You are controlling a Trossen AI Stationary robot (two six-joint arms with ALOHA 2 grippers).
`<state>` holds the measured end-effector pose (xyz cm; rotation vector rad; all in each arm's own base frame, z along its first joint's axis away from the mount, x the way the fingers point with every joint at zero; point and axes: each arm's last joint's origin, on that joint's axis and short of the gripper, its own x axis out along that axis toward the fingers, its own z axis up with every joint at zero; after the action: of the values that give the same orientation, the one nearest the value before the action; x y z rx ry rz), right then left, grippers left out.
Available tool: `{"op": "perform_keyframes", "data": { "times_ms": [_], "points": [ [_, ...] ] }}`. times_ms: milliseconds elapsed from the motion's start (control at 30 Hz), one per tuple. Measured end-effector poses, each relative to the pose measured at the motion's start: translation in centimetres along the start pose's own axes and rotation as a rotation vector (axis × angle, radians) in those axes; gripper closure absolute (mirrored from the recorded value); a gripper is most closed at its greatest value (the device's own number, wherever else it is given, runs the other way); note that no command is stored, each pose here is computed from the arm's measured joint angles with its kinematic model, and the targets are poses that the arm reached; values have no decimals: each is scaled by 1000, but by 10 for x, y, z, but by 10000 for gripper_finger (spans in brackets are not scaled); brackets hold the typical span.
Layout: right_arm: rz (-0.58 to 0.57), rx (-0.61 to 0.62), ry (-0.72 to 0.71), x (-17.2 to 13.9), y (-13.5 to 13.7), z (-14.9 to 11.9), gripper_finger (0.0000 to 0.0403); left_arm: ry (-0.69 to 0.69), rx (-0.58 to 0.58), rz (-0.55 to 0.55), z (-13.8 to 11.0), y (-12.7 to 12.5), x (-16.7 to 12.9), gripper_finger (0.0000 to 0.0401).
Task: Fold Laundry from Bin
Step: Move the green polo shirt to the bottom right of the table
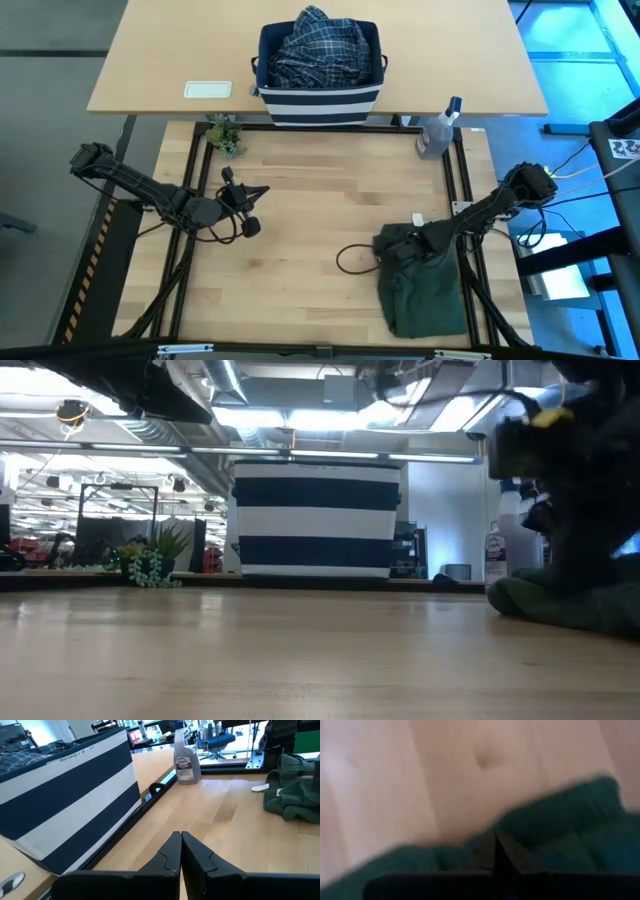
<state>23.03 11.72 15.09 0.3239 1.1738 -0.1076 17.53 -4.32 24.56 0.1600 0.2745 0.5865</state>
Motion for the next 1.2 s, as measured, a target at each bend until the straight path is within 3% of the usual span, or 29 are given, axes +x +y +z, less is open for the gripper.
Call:
{"op": "perform_keyframes", "data": {
  "times_ms": [267,367,600,800,967,1200],
  "points": [
    [-174,81,169,-2,-16,-17,402,1,1,-2,0,0,0,401],
    [-145,76,131,-1,-13,-14,402,1,1,-3,0,0,0,401],
    [39,2,-32,0,4,3,402,1,-1,-5,0,0,0,401],
    [-6,4,34,-7,-3,-3,402,1,-1,-5,0,0,0,401],
    [29,23,-51,-33,-5,0,402,1,-1,-5,0,0,0,401],
    [-129,102,40,-53,-25,-16,402,1,-3,-5,0,0,0,401]
  ]
}}
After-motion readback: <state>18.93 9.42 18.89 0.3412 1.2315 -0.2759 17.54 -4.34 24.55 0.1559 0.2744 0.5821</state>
